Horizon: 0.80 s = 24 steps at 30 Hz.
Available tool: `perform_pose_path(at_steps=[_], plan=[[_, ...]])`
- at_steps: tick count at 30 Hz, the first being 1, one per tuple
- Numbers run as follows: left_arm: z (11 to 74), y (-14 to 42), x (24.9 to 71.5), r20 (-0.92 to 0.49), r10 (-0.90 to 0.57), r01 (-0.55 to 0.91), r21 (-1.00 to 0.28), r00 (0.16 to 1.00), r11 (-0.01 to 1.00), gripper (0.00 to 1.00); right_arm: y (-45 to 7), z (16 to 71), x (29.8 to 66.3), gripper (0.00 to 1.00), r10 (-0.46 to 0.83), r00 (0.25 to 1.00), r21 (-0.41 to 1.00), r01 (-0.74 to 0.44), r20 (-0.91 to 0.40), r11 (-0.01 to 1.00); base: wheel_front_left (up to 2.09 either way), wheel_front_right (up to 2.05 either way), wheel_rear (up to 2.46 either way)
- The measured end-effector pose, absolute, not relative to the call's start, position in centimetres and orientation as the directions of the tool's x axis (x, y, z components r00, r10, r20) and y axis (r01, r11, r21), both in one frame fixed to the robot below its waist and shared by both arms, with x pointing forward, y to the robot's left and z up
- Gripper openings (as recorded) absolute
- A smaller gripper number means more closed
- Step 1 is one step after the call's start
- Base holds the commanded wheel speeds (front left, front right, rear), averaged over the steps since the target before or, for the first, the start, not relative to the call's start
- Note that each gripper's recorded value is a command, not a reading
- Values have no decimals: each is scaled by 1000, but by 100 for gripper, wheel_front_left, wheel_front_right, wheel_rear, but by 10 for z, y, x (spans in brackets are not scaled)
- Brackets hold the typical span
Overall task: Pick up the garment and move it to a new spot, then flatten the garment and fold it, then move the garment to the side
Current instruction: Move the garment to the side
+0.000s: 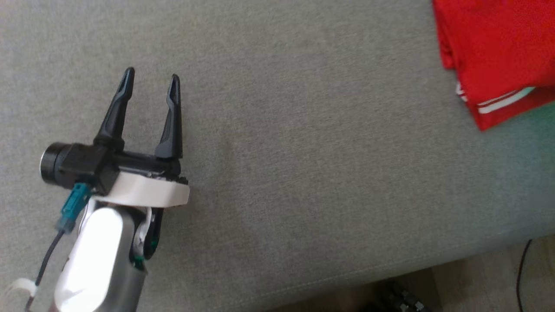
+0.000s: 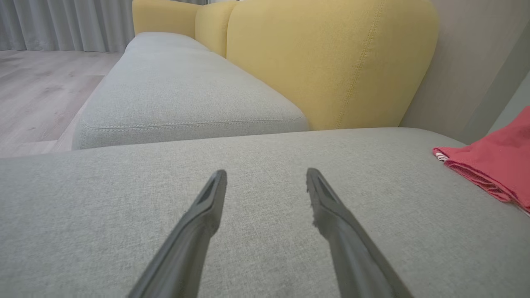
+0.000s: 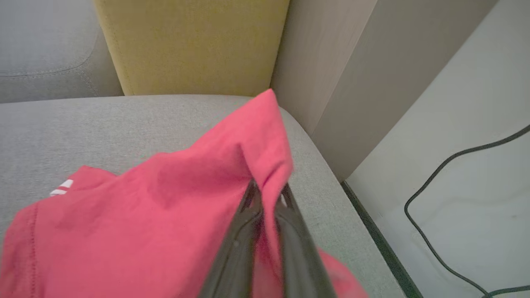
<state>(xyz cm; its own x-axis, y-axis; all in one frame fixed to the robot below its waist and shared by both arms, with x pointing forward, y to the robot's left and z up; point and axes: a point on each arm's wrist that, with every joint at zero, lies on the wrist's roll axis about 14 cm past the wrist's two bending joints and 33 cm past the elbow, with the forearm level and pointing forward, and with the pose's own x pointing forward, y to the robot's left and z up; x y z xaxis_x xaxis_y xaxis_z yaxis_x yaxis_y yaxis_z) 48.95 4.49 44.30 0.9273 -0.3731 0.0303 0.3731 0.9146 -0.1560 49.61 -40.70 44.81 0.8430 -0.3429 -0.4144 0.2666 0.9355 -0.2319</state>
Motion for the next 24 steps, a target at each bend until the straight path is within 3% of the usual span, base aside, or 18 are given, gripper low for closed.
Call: perform_pose_path(at_steps=[6, 7, 9, 11, 12, 13, 24], plan=[[429, 49, 496, 5, -364, 360, -161, 931, 919, 100, -412, 419, 496, 0, -380, 807, -243, 299, -453, 923, 0, 0, 0], [428, 50, 496, 5, -362, 358, -160, 932, 920, 100, -410, 416, 496, 20, -381, 804, -241, 300, -457, 923, 0, 0, 0], [429, 50, 496, 7, -366, 363, -161, 930, 918, 100, -408, 413, 496, 45, -381, 801, -233, 305, -461, 923, 0, 0, 0], [431, 49, 496, 12, -366, 363, -161, 931, 918, 100, -407, 415, 495, 85, -385, 803, -222, 316, -456, 922, 0, 0, 0], [434, 49, 496, 16, -365, 363, -161, 931, 918, 100, -407, 417, 494, 85, -388, 804, -214, 324, -451, 921, 0, 0, 0], [436, 48, 495, 21, -365, 363, -161, 931, 918, 100, -407, 419, 493, 100, -393, 804, -204, 336, -446, 920, 0, 0, 0], [465, 51, 480, 61, -348, 353, -146, 936, 924, 100, -385, 461, 461, 100, -388, 879, -142, 362, -276, 921, 0, 0, 0]])
